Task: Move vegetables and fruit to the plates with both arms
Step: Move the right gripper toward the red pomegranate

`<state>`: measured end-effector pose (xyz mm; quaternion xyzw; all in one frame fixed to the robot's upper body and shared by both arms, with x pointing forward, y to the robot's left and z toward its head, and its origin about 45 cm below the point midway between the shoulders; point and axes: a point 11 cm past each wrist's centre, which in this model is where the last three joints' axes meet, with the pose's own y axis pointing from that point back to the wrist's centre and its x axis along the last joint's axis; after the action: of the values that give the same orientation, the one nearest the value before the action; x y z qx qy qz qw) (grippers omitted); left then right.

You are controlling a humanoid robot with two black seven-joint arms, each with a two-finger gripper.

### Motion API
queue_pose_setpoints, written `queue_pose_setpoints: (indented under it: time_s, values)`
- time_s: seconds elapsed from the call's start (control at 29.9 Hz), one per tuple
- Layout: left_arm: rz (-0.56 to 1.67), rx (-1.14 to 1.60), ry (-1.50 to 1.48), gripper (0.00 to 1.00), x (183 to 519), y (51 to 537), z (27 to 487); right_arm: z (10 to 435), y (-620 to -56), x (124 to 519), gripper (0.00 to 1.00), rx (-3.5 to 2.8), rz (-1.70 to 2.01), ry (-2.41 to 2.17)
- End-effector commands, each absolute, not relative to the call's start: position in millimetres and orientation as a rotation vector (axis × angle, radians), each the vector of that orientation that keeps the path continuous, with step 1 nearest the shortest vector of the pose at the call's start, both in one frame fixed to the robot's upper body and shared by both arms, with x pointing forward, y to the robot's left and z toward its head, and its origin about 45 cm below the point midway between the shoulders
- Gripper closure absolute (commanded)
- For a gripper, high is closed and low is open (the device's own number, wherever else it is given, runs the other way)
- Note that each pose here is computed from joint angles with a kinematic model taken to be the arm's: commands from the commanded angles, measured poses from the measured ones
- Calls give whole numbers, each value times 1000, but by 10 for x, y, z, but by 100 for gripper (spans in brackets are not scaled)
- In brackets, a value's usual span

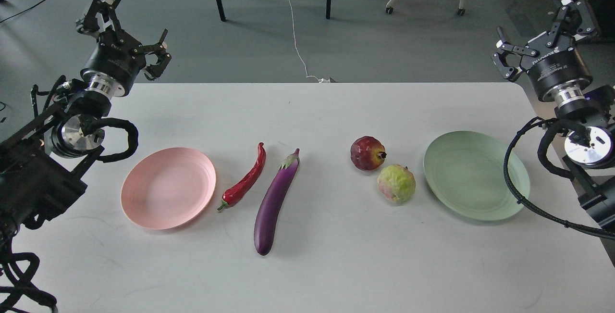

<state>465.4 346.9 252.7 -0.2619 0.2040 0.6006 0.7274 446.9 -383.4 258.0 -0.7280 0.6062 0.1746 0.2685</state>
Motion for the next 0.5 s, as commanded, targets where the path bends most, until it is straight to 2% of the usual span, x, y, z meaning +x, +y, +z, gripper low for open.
queue_pose_setpoints:
  time_s: [0.0, 0.23, 0.4, 0.47]
  values:
    - [1329, -576, 448, 2, 4649, 3482, 2517, 2511, -3780, 4470, 1, -1959, 495, 1631]
    - [1333, -567, 453, 2, 4649, 3480, 2505, 2538, -3712, 4493, 1, -2029, 479, 1631]
    - [1333, -559, 447, 2, 4647, 3496, 2511, 2971, -3720, 4630, 1, -2271, 305, 1649]
    - [1337, -566, 444, 2, 4644, 3514, 2517, 3140, -3545, 4722, 1, -2415, 228, 1625]
